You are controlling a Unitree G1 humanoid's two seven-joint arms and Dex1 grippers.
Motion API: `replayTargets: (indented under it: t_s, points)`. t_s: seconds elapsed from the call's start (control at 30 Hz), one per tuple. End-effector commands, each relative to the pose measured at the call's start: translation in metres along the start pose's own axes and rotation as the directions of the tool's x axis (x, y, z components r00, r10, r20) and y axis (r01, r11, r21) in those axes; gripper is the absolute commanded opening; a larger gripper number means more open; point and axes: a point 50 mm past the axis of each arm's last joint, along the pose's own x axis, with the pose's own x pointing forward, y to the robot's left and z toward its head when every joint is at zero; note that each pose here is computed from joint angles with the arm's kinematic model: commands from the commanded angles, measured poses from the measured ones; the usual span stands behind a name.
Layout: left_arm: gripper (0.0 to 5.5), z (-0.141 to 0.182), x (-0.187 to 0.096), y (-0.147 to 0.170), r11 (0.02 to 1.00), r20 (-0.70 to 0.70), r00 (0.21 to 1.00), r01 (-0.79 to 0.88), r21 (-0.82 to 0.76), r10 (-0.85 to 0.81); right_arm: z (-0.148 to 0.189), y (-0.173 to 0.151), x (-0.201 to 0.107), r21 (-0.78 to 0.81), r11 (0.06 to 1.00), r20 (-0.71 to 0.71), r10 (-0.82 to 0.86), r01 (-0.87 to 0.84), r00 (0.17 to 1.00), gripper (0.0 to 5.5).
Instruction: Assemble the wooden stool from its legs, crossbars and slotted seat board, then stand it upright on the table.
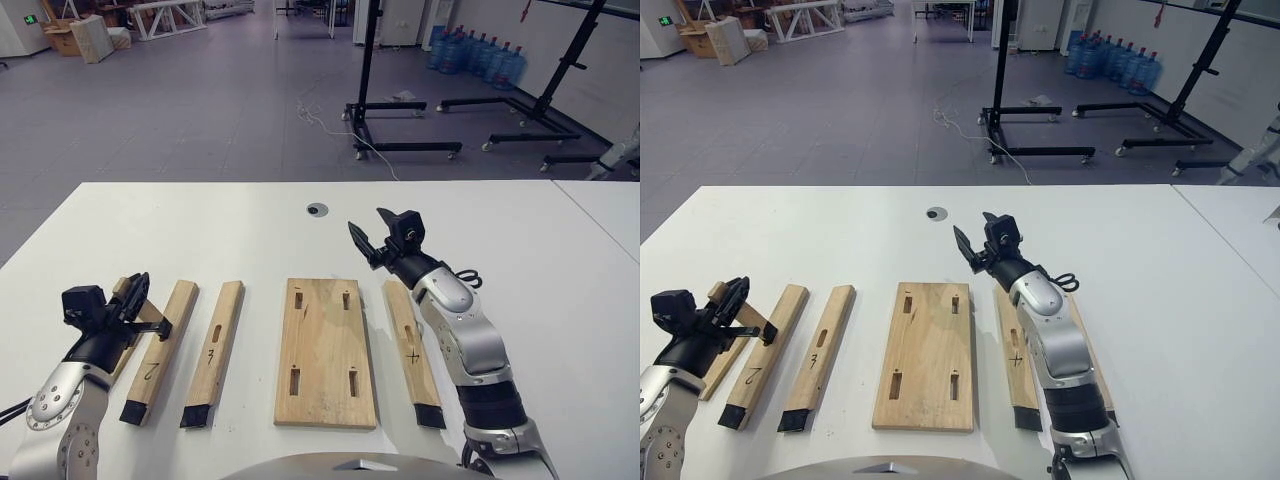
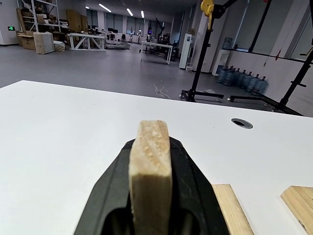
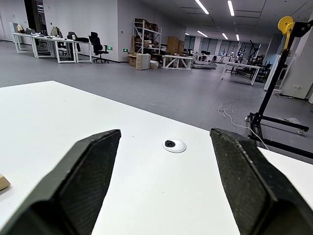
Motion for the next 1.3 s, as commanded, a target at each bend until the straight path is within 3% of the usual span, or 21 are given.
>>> replayTargets:
  t_s: [0.03, 0.17, 0.47, 0.9, 1.3]
  points:
    - [0.38, -0.033, -0.011, 0.016, 0.993, -0.196, 0.974, -0.114, 0.022, 0.116, 0.002, 0.000, 0.001, 0.001, 1.000, 0.000, -0.001, 0.001, 1.000, 3.35]
    - [0.38, -0.040, -0.012, 0.015, 0.993, -0.224, 0.967, -0.118, 0.022, 0.120, 0.003, -0.001, 0.002, 0.000, 1.000, 0.004, -0.001, 0.001, 1.000, 3.35]
    - [0.38, -0.033, -0.014, 0.015, 0.964, -0.131, 0.984, -0.150, -0.219, 0.123, 0.004, -0.004, 0.003, -0.010, 1.000, 0.003, 0.004, -0.004, 1.000, 3.35]
    - [0.38, -0.008, -0.006, 0.012, 0.967, -0.039, 0.995, -0.099, -0.234, 0.093, 0.003, -0.003, 0.000, -0.005, 1.000, 0.000, -0.002, 0.002, 1.000, 3.35]
    - [0.38, -0.004, -0.006, 0.006, 0.989, -0.030, 0.999, -0.048, -0.140, 0.045, 0.002, 0.000, 0.000, 0.001, 1.000, -0.003, -0.004, 0.004, 1.000, 3.35]
